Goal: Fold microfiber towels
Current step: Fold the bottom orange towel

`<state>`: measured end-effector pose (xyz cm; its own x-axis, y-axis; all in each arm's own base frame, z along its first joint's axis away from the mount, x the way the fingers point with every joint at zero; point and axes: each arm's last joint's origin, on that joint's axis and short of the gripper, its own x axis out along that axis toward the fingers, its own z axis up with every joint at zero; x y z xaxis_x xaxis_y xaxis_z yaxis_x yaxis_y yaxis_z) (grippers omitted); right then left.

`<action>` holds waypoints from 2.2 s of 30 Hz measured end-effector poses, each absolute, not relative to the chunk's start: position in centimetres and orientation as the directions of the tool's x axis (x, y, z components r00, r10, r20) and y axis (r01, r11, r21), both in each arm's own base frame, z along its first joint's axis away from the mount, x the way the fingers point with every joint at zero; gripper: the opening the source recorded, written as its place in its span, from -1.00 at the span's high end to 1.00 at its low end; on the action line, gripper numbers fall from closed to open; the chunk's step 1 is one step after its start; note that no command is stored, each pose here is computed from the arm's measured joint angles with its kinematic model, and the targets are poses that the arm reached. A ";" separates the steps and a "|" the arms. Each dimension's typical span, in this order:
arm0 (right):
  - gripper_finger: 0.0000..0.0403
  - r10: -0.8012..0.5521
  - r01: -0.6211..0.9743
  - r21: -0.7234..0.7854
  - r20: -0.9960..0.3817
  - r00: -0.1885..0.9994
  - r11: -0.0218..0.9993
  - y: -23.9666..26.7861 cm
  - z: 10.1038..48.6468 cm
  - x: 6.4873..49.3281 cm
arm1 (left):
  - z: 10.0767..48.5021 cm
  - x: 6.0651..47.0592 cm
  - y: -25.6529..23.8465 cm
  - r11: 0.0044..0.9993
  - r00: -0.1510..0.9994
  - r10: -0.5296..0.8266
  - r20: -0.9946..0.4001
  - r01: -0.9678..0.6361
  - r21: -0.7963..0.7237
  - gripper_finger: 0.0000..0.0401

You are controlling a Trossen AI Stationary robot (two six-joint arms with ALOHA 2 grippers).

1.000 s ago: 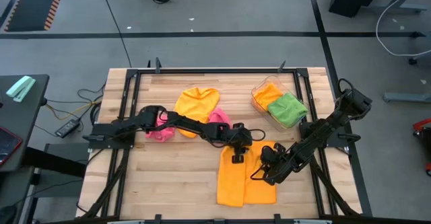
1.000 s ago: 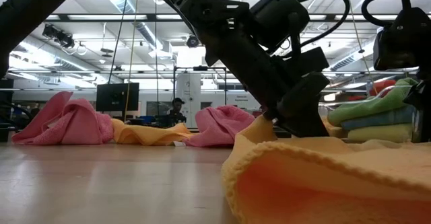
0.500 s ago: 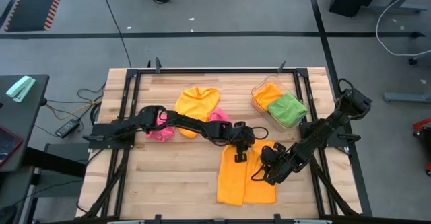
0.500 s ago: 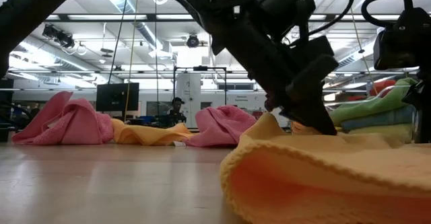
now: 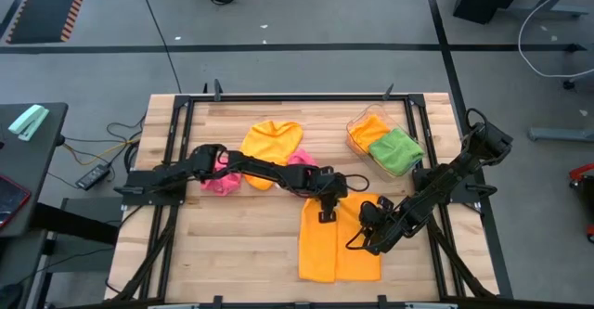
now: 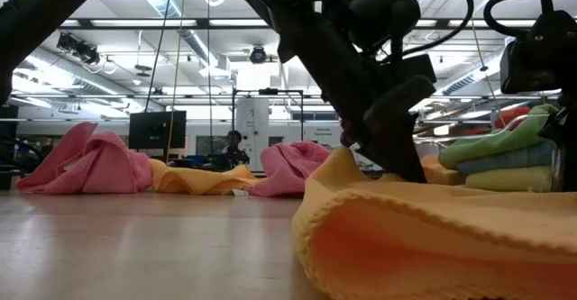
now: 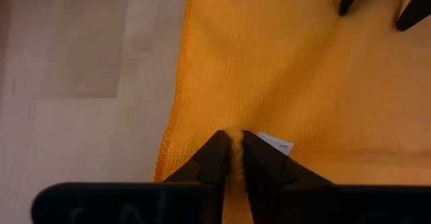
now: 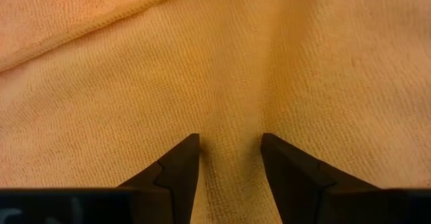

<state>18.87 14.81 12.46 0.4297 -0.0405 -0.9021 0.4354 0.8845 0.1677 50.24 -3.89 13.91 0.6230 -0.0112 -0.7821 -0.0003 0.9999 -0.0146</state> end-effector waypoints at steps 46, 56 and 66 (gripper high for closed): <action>0.16 -0.030 0.432 0.175 -0.904 0.427 0.885 14.9 12.5 18.9 | 14.4 50.5 -2.4 1.000 0.650 0.018 -0.760 -0.013 0.012 -0.10; 0.16 0.017 0.376 0.208 -0.891 0.453 0.903 14.6 14.4 18.7 | 19.6 49.0 -2.4 0.999 0.668 -0.041 -0.743 0.012 -0.044 -0.23; 0.16 -0.040 0.574 0.182 -0.935 0.353 0.798 11.1 17.5 16.2 | 20.5 48.4 -5.6 0.915 0.622 -0.328 -0.711 0.022 -0.403 -0.02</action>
<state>16.20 11.15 17.51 0.3530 -0.0400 -0.9348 0.5737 0.7985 0.1825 48.42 -5.64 20.48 0.6218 -0.3278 -0.7113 0.0216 0.9151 -0.4028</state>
